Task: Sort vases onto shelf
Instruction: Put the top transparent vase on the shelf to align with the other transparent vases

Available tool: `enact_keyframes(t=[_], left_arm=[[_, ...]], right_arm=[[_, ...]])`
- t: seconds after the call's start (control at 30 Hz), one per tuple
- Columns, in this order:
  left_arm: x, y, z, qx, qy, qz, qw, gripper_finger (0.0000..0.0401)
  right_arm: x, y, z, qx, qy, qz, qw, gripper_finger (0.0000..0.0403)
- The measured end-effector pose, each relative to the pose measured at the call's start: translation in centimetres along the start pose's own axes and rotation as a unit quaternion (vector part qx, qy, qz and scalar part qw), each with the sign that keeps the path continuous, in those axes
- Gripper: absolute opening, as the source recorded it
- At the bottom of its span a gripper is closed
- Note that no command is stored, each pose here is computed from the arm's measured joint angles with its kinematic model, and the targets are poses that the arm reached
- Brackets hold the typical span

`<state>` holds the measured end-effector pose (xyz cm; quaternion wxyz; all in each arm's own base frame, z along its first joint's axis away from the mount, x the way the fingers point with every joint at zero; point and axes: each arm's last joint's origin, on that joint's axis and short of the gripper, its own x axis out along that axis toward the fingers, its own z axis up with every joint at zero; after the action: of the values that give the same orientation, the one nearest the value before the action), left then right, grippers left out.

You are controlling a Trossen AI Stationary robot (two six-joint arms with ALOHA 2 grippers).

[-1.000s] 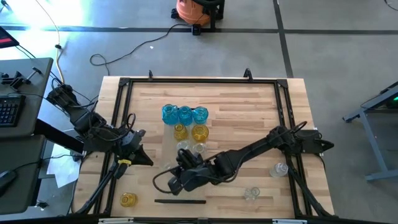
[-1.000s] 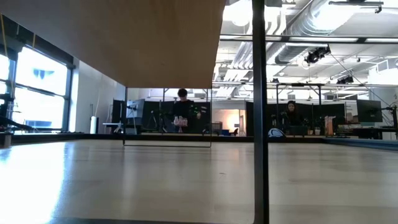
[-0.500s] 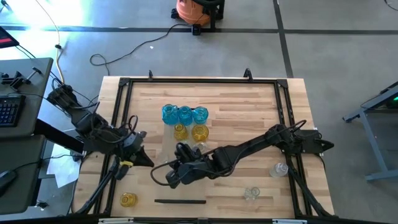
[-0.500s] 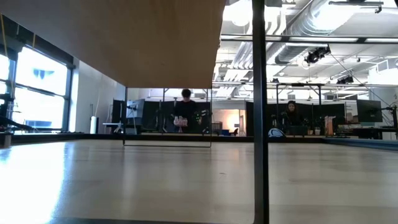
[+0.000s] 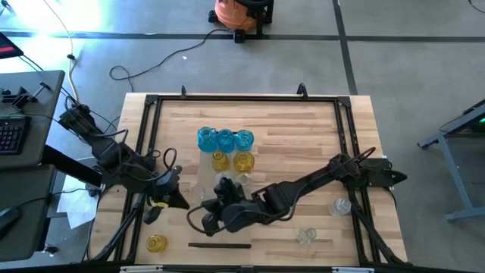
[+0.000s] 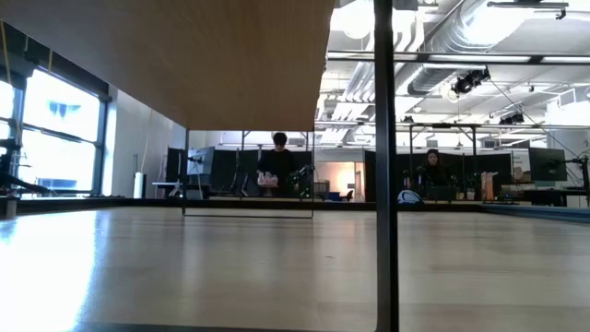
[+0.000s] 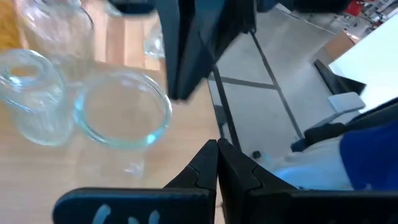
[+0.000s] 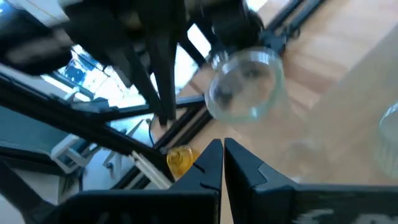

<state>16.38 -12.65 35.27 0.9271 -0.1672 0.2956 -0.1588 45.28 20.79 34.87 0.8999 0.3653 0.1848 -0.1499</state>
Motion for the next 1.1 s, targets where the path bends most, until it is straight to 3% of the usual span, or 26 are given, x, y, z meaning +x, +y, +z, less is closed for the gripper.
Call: enact_keyframes(t=[0.13,0.23,0.43,0.8,1.1], left_arm=[[0.3,-0.5,-0.4,-0.013,0.022,-0.023,0.999,0.0],[0.7,-0.9,-0.7,-0.017,0.029,-0.021,0.999,0.0],[2.0,-1.4,-1.4,0.005,0.005,0.047,0.999,0.0],[5.0,-1.2,-2.1,-0.002,-0.009,0.14,0.99,0.0],[5.4,-0.9,-2.1,-0.008,-0.008,0.155,0.988,0.0]], right_arm=[[-1.7,1.0,0.6,-0.025,-0.041,0.001,0.999,0.0],[-3.0,1.3,0.9,-0.064,-0.088,-0.03,0.994,0.0],[-4.2,0.6,1.7,-0.146,-0.169,-0.13,0.966,0.0],[-4.8,-1.0,2.8,-0.26,-0.224,-0.262,0.902,0.0],[-7.2,-1.3,6.0,-0.319,-0.214,-0.285,0.878,0.0]])
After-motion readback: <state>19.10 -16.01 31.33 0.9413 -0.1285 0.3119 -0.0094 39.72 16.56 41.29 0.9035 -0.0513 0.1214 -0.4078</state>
